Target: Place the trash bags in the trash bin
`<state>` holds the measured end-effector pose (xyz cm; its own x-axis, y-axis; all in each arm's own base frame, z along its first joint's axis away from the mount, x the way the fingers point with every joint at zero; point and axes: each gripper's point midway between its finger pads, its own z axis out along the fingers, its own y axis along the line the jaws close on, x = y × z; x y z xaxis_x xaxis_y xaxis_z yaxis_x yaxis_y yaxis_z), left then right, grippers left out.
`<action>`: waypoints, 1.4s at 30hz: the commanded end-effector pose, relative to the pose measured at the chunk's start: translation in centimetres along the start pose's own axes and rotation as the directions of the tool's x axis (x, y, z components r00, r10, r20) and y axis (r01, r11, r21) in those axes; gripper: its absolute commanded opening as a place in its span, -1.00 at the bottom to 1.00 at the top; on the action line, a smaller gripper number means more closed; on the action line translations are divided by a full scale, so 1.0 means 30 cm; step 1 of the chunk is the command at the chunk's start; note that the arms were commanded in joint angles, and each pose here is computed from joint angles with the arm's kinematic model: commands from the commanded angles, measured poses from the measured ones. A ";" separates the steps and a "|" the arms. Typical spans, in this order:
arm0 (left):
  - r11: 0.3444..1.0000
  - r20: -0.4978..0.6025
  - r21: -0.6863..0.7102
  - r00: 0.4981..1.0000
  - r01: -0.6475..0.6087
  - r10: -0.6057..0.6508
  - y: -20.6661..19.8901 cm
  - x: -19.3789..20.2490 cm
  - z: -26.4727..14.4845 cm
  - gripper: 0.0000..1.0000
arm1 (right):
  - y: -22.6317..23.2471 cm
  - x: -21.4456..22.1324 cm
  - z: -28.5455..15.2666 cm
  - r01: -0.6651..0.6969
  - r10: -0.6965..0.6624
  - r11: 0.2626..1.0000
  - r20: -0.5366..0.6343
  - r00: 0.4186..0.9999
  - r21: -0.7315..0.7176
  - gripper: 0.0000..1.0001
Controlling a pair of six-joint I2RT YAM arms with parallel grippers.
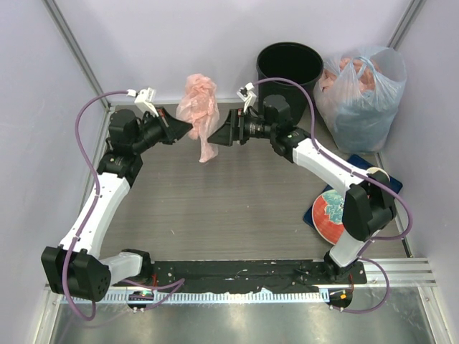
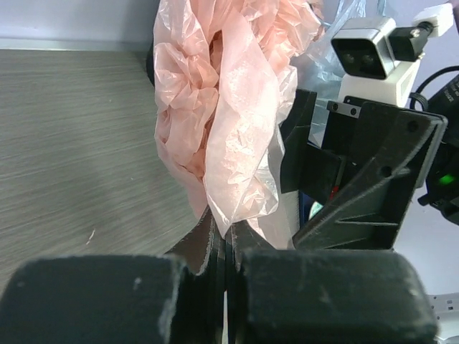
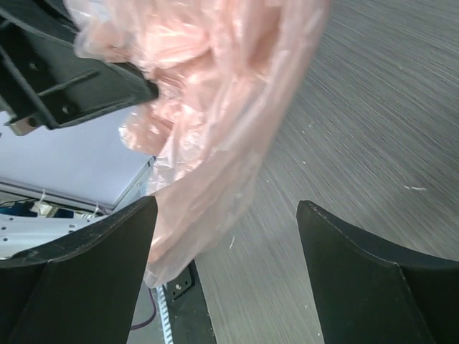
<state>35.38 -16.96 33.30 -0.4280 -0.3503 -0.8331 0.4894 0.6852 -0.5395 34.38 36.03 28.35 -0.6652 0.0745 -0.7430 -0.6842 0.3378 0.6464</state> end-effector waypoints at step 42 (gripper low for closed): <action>0.926 -0.503 -0.178 0.840 -0.333 0.205 0.463 0.220 -0.234 -1.00 | -0.257 0.002 -0.279 0.048 -0.016 0.956 -0.113 0.993 0.289 -0.99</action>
<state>33.74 -8.77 23.90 -0.5648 0.1266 -0.8155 0.5196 0.8223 -0.2322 35.29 27.89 21.92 -0.7497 -0.0606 -0.6590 -0.5693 0.5666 0.5957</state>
